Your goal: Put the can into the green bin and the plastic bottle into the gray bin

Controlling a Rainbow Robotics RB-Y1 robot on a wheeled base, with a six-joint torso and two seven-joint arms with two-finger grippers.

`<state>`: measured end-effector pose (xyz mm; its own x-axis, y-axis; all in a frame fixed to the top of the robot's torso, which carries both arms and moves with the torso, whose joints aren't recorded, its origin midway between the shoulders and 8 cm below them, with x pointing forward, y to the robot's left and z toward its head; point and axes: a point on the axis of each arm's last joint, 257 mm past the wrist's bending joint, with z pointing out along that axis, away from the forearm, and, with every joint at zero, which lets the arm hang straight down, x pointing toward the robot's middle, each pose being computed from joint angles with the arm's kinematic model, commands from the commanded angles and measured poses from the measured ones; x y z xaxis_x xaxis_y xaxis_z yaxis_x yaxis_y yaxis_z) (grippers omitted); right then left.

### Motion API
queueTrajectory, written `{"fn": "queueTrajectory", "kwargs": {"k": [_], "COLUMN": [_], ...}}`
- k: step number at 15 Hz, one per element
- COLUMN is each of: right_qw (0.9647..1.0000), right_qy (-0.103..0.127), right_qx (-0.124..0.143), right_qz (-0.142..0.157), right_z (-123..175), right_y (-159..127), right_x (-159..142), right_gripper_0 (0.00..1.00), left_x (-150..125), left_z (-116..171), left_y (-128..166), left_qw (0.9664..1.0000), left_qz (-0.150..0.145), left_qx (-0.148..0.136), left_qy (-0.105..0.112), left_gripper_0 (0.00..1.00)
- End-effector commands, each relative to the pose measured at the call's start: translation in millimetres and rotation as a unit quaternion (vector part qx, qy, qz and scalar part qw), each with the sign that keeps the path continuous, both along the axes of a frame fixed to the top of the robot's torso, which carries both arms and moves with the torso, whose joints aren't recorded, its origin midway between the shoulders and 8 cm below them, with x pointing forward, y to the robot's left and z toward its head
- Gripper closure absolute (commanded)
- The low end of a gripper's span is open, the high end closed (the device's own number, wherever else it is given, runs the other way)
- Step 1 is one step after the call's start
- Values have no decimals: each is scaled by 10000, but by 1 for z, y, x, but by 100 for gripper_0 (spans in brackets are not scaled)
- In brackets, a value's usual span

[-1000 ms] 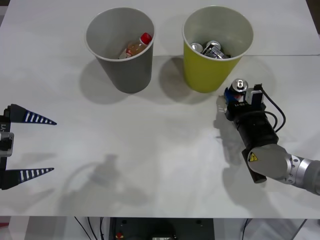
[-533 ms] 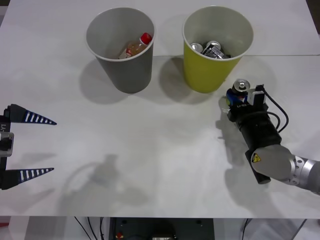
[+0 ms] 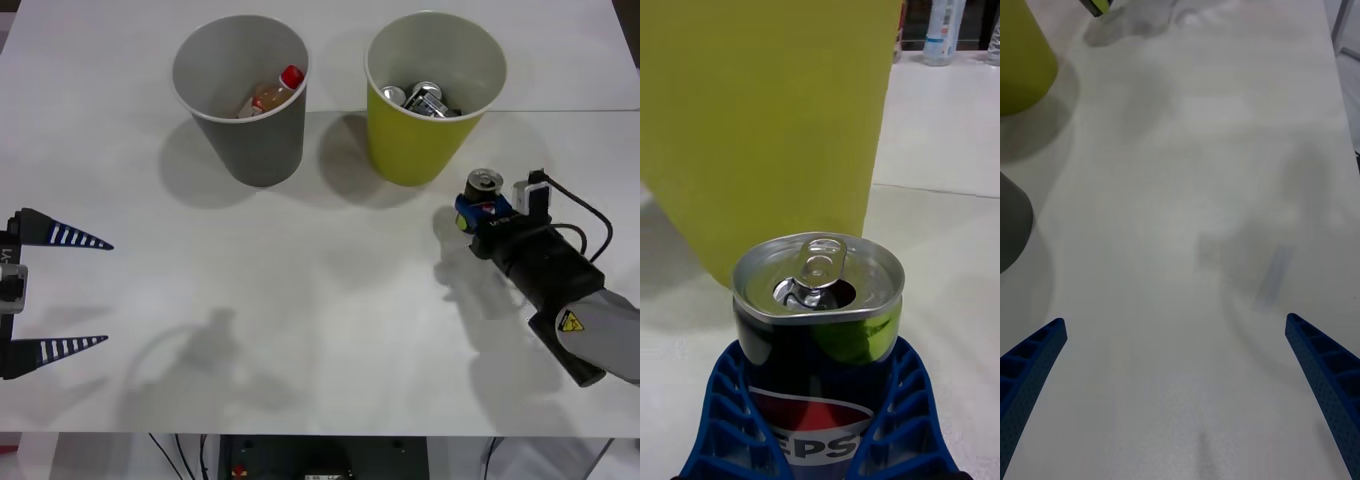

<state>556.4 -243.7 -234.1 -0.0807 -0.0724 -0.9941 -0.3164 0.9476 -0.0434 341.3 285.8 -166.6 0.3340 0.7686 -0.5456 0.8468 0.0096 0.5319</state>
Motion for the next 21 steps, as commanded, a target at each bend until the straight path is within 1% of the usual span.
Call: {"fn": "queueTrajectory", "kwargs": {"k": [1, 2, 4, 6, 8, 9, 10, 12, 13, 14, 15, 16, 17, 18, 21], "right_qw": [9985, 9974, 9942, 9899, 9853, 9833, 9807, 9749, 9708, 9668, 9638, 9579, 9556, 9531, 9487], "right_qy": [248, 341, 607, 898, 1181, 1324, 1532, 1910, 2145, 2361, 2520, 2777, 2863, 2946, 3073], "right_qx": [-299, -358, -470, -494, -541, -519, -430, -304, -254, -281, -271, -233, -333, -373, -603], "right_qz": [397, 518, 760, 977, 1112, 1135, 1139, 1106, 1041, 930, 832, 693, 607, 577, 440], "right_z": [7, 12, 20, 29, 34, 37, 42, 56, 63, 71, 77, 84, 93, 99, 121], "right_y": [0, 0, -1, -3, -9, -14, -20, -30, -38, -47, -52, -61, -72, -79, -100], "right_x": [-18, -25, -43, -64, -81, -89, -100, -117, -127, -135, -141, -150, -155, -159, -164], "right_gripper_0": [100, 100, 100, 100, 100, 100, 100, 100, 100, 100, 100, 100, 100, 100, 100], "left_x": [0, 0, 0, 0, 0, 0, 0, 0, 0, 0, 0, 0, 0, 0, 0], "left_z": [0, 0, 0, 0, 0, 0, 0, 0, 0, 0, 0, 0, 0, 0, 0], "left_y": [0, 0, 0, 0, 0, 0, 0, 0, 0, 0, 0, 0, 0, 0, 0], "left_qw": [10000, 10000, 10000, 10000, 10000, 10000, 10000, 10000, 10000, 10000, 10000, 10000, 10000, 10000, 10000], "left_qz": [0, 0, 0, 0, 0, 0, 0, 0, 0, 0, 0, 0, 0, 0, 0], "left_qx": [0, 0, 0, 0, 0, 0, 0, 0, 0, 0, 0, 0, 0, 0, 0], "left_qy": [0, 0, 0, 0, 0, 0, 0, 0, 0, 0, 0, 0, 0, 0, 0], "left_gripper_0": [0, 0, 0, 0, 0, 0, 0, 0, 0, 0, 0, 0, 0, 0, 0]}}
